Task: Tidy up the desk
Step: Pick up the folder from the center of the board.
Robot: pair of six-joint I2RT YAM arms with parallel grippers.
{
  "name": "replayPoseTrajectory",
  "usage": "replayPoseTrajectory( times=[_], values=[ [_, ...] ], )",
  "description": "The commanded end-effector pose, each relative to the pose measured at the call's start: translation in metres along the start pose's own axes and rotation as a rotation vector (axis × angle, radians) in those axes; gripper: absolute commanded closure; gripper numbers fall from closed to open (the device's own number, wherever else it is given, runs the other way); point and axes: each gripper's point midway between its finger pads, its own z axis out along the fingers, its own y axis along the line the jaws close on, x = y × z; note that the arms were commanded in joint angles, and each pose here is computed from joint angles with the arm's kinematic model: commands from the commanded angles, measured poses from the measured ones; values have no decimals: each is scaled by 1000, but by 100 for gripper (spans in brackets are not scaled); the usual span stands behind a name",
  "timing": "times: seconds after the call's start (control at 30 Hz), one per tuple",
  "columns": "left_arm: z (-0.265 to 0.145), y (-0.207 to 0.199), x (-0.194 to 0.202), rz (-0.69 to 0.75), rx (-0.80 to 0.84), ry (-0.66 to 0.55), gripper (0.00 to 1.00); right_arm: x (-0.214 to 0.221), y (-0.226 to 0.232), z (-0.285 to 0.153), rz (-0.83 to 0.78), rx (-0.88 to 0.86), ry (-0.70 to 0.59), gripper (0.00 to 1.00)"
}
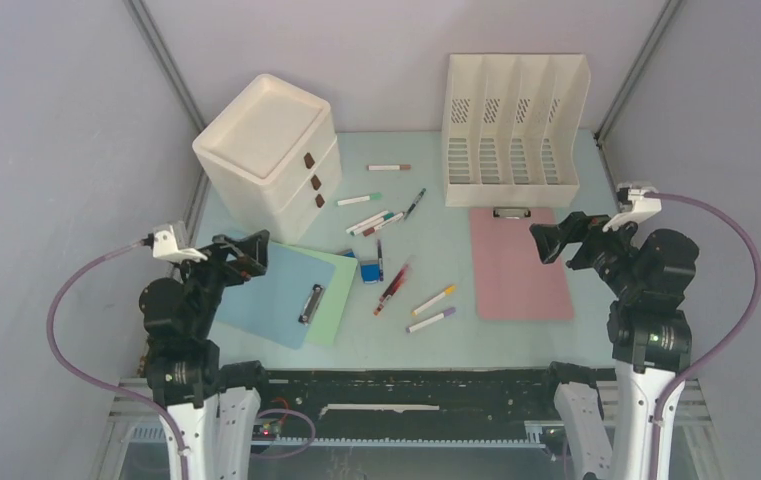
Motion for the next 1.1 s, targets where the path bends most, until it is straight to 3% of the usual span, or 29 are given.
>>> replayPoseTrajectory(
  times=[0.0,0.27,0.53,0.8,1.07],
  values=[
    [-16,-19,7,24,113,-30,0,4,-9,-3,28,57,-28,0],
    [-34,-31,22,22,189,-16,0,15,-17,1,6,43,-1,0],
    [-26,-29,27,31,194,3,0,49,35,-1,-246,-389,13,0],
    [-5,-31,54,-35,244,152,0,90,30,-3,-290,-459,92,0],
    [-11,-37,54,-61,269,154,0,88,31,-4,-277,-459,60,0]
  ],
)
